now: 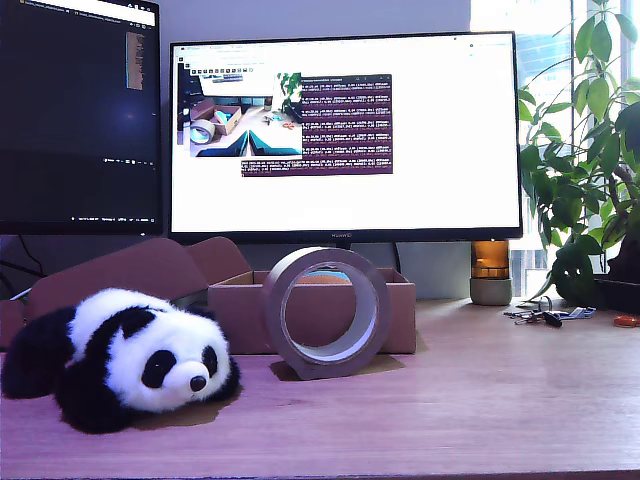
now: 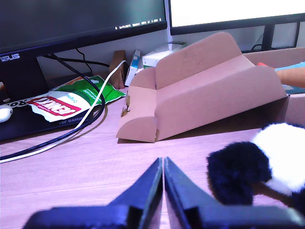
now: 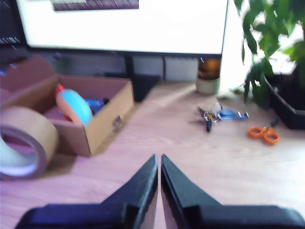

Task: Pick up the fish toy and place it inside the cardboard box

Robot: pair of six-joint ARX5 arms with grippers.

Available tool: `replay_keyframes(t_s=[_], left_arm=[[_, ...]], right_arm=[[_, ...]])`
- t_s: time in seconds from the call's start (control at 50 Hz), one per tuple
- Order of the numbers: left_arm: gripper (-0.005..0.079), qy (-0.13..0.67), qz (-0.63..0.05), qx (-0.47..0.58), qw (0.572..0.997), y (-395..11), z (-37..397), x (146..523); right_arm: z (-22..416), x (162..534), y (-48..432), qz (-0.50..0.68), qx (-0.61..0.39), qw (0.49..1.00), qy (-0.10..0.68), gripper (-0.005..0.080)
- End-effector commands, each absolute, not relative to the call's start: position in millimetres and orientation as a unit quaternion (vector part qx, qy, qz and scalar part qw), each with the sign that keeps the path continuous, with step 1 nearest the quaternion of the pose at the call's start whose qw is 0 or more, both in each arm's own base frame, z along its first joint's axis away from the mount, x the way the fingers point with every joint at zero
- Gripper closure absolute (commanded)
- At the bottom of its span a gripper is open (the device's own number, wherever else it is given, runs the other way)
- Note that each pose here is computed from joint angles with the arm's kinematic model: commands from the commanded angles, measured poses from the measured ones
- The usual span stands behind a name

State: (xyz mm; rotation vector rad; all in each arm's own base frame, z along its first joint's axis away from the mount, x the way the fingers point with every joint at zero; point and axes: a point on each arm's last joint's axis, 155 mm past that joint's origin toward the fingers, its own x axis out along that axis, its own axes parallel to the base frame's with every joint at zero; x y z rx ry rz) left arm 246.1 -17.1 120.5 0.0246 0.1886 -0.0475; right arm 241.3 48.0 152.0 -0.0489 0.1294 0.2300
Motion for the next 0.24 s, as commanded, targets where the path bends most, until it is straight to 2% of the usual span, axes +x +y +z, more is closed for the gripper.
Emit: replay_keyframes(t_s=[0.0, 0.22], left_arm=[[0.0755, 0.100, -0.022, 0.015, 0.995, -16.4, 112.0, 246.7], [0.0755, 0.100, -0.022, 0.015, 0.995, -16.4, 112.0, 246.7]], right_arm=[[164.2, 240.6, 48.9, 0.116, -0.026, 0.992, 0.040, 0.0759], [167.7, 240.4, 48.9, 0.116, -0.027, 0.992, 0.033, 0.0759]])
